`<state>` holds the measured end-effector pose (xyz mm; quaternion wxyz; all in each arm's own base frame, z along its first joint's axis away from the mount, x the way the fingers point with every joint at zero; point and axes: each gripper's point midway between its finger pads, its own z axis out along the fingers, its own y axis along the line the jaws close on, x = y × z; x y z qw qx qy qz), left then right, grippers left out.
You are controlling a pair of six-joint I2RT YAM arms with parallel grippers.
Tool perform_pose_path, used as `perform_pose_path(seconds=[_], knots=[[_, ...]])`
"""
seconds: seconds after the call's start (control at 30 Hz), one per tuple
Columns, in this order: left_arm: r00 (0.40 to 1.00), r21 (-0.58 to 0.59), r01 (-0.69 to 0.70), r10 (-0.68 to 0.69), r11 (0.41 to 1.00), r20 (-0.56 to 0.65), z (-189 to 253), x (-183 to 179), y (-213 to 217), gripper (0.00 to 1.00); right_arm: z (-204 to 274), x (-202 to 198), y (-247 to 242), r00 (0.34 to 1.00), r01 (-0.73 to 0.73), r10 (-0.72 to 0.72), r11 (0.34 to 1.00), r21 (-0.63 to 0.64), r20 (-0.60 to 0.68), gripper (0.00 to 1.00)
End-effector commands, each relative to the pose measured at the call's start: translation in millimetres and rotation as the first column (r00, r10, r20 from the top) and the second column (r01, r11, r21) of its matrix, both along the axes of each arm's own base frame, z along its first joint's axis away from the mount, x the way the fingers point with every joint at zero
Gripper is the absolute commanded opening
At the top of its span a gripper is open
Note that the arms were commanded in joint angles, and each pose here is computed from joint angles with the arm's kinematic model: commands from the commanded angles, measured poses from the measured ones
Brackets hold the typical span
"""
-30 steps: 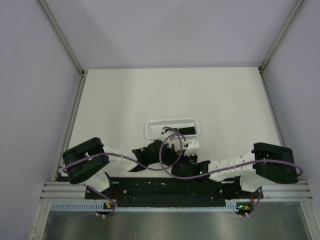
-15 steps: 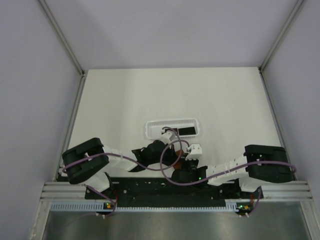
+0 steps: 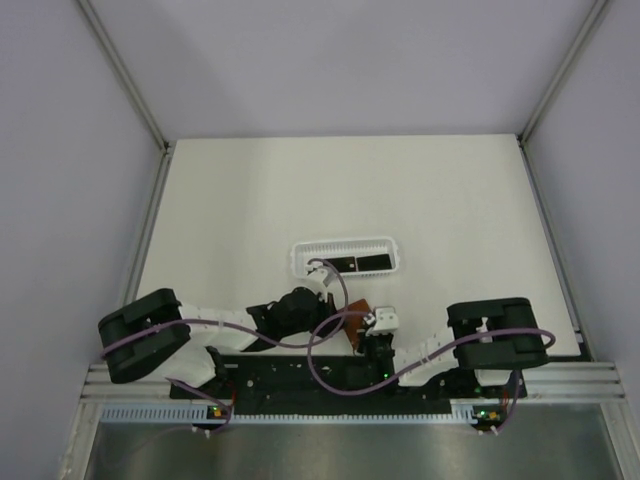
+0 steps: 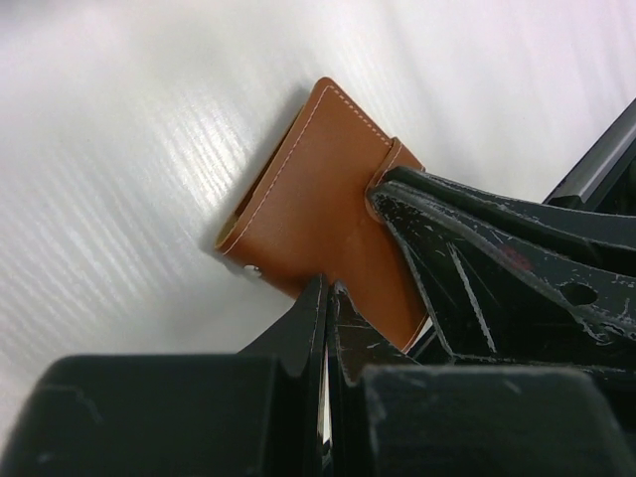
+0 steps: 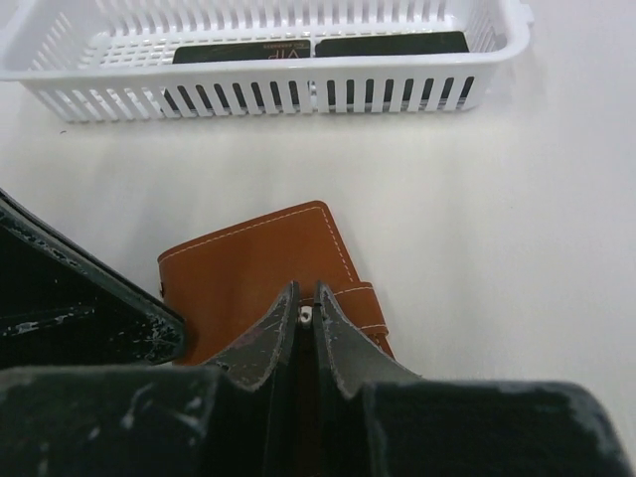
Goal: Put the credit cards into the card holder
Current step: Close the card holder at the center of the board.
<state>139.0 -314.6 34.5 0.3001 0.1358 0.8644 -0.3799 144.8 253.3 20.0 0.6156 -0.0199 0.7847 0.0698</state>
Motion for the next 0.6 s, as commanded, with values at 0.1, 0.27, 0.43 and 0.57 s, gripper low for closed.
perform_pose_path(seconds=[0.1,0.27,0.43,0.57], knots=[[1.0,0.034,-0.026,0.026,0.999,-0.004,-5.1,-1.9,13.2,0.0,-123.2,-114.8,-66.0,0.719,-0.234,-0.008,0.939,-0.252,-0.695,0.0],[0.999,0.039,-0.051,0.05,0.998,0.017,2.7,3.3,15.8,0.0,-74.6,-90.1,-43.0,0.779,-0.243,0.084,0.954,-0.175,-0.621,0.01],[0.993,0.048,-0.103,0.1,0.993,0.056,14.4,12.8,22.6,0.0,-5.6,-56.3,-7.0,0.813,-0.284,0.228,0.959,-0.023,-0.536,0.12],[0.982,0.068,-0.174,0.168,0.982,0.087,21.8,22.5,34.0,0.0,35.8,-25.6,-2.2,0.841,-0.279,0.263,0.96,0.038,-0.473,0.22]])
